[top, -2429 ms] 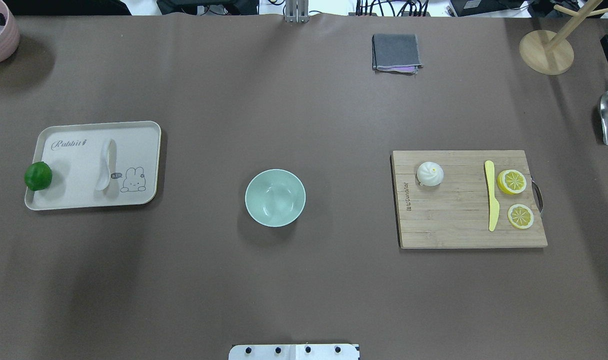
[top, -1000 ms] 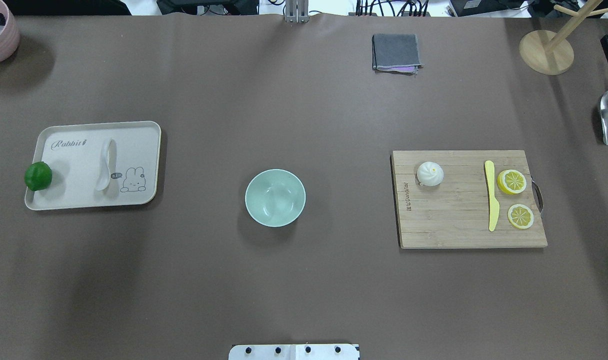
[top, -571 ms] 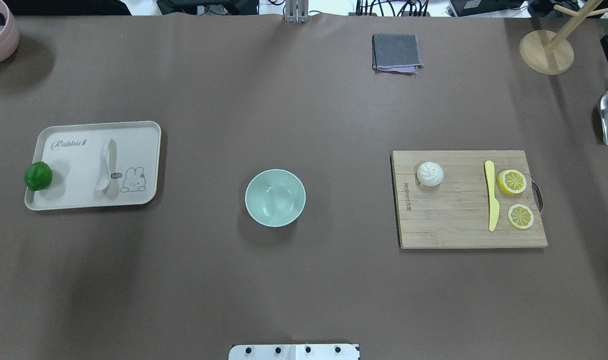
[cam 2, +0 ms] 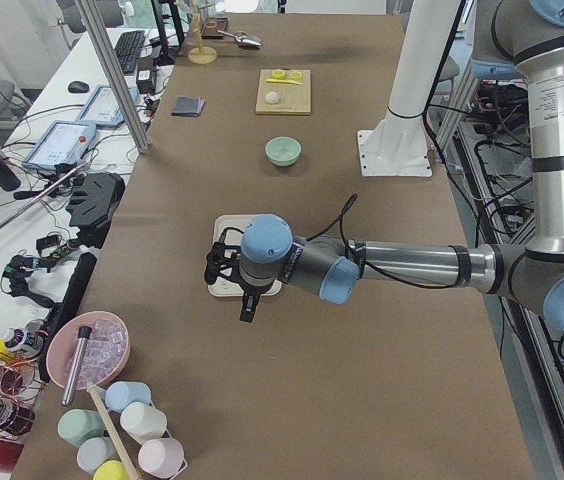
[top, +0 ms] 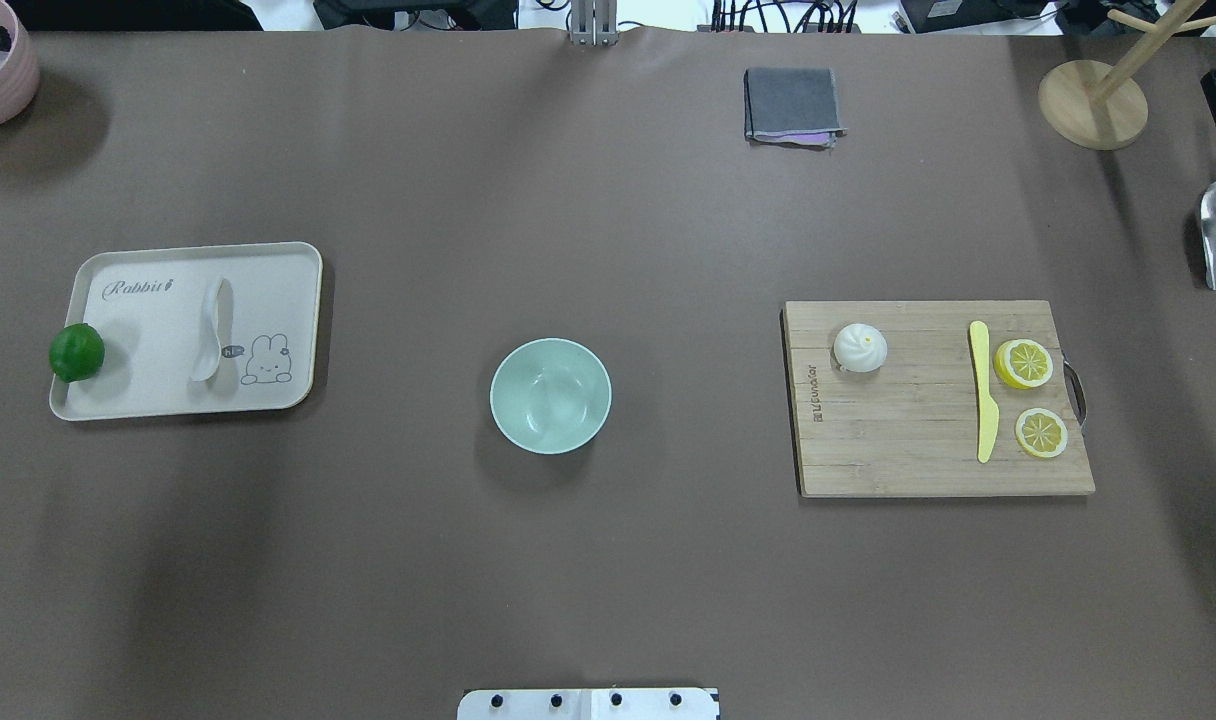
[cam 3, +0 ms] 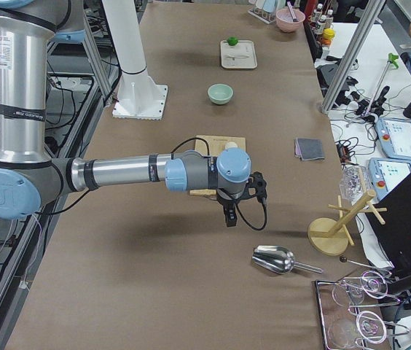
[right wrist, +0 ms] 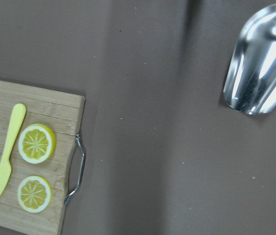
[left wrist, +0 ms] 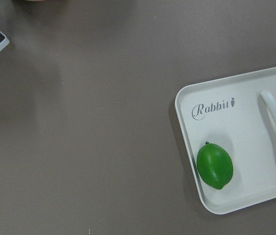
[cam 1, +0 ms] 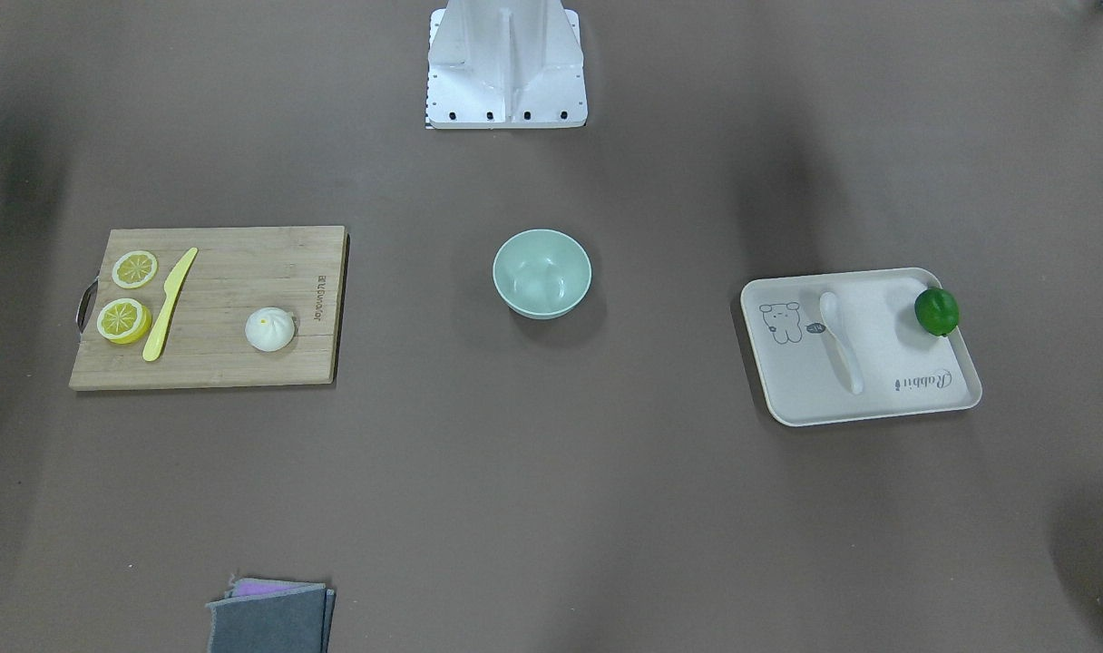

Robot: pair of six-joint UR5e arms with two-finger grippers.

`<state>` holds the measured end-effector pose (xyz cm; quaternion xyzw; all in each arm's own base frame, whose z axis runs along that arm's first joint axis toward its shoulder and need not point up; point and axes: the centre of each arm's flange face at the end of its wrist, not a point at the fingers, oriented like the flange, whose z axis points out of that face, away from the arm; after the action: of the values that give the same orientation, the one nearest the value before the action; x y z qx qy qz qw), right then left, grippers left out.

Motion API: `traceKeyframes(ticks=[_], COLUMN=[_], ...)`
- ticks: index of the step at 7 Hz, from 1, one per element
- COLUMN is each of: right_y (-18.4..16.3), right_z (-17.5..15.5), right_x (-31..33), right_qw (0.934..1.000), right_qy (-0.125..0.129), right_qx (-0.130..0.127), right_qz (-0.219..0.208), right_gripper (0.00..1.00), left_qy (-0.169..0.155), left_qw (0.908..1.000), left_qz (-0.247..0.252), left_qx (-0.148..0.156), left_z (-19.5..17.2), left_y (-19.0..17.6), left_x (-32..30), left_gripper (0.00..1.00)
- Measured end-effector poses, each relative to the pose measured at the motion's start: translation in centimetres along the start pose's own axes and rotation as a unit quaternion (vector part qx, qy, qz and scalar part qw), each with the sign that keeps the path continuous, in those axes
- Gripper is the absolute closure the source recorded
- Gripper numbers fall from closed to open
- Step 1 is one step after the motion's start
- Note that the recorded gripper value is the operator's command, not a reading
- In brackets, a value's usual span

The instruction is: Put spoon and bun in bowl

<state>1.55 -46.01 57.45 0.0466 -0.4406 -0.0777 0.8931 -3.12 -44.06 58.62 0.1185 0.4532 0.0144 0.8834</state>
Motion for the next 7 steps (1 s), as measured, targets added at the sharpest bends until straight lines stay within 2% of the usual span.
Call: traceKeyframes(ticks=[2,3,5,7], right_y=[-2.6,-4.0,-6.0,-7.4], right_z=[1.0,2.4,6.1,8.4], right_x=[-8.4,-13.1,-21.2,-25.7], right_qw=[0.9998,0.9994,0.9985,0.9982], right_qy=[0.005,0.004,0.005,0.002], right_qx=[0.004,0.014,0.028,0.025], right_qz=[0.019,0.032,0.047,0.055], right_gripper=[0.06,0.06,0.06,0.06], left_qy=[0.004,-0.006,-0.033,-0.046], left_qw=[0.9991,0.9981,0.9963,0.9946], left_qz=[-0.041,-0.058,-0.074,-0.080], left_qx=[-0.012,-0.019,-0.029,-0.048], left_z=[2.4,4.9,11.3,18.6], left_y=[-2.5,-4.6,-7.1,-7.9], left_x=[4.2,8.0,16.7,25.0], left_gripper=[0.02,0.02,0.08,0.18])
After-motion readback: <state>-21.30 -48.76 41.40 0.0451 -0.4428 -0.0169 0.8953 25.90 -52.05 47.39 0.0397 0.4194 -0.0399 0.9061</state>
